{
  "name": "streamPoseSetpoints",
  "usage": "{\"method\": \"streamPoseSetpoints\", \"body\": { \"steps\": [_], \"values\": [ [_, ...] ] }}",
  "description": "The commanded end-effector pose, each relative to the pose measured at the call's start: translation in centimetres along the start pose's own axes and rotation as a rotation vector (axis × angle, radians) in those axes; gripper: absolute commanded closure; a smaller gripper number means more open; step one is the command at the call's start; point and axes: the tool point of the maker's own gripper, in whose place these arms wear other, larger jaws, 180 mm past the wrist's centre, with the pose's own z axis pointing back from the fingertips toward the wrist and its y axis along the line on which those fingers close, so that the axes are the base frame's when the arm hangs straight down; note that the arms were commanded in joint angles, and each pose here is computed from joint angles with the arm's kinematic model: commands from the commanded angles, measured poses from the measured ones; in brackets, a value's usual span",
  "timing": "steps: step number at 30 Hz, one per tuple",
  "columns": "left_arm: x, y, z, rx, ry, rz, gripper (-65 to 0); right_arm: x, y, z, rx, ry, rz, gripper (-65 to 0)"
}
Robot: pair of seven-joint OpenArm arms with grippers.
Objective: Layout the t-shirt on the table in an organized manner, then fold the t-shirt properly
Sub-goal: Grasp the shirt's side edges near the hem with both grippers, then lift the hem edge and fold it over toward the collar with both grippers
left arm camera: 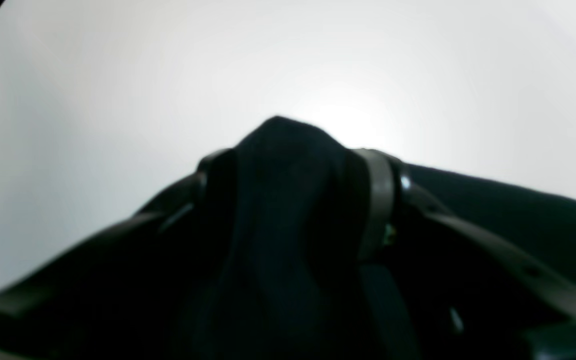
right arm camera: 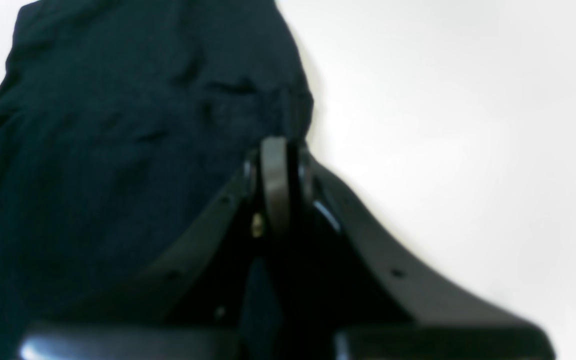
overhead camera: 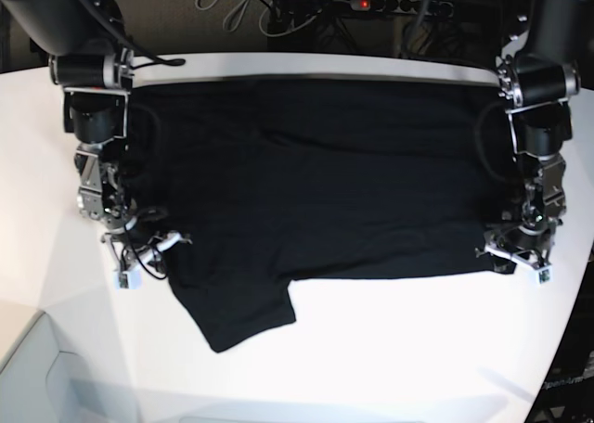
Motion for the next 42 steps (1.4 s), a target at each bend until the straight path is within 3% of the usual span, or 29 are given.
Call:
{"method": "streamPoseSetpoints", "body": {
  "steps": [1,9,16,21,27,33,42],
  "values": [
    [1.5,0.8,0.0,0.016,-0.039,0.013,-32.7,0.6,-0.1,-0.1,0.001,0.01,0.017,0.0],
    [-0.3,1.5,-0.1,0.032,-0.035,0.02,-30.9,0.7,-0.5,0.0,-0.004,0.01,0.021,0.0],
    [1.1,0.9,-0.3,0.02,-0.059,0.025,0.0,0.9,-0.3,0.0,-0.003,0.001,0.014,0.0],
    [1.8,0.4,-0.5,0.011,-0.054,0.036,0.0,1.8,-0.4,0.3,-0.004,-0.034,0.016,0.0],
    [4.8,-0.6,0.8,-0.021,-0.098,-0.026,0.0,4.8,-1.4,3.7,-0.047,-0.187,0.029,0.0],
    [6.2,-2.8,3.1,-0.07,-0.138,-0.069,0.0,5.2,-1.2,6.6,-0.067,-0.254,0.062,0.0],
    [6.9,-1.2,7.7,-0.08,-0.191,0.05,0.0,6.1,-0.9,12.5,-0.119,-0.375,0.101,0.0]
  ]
}}
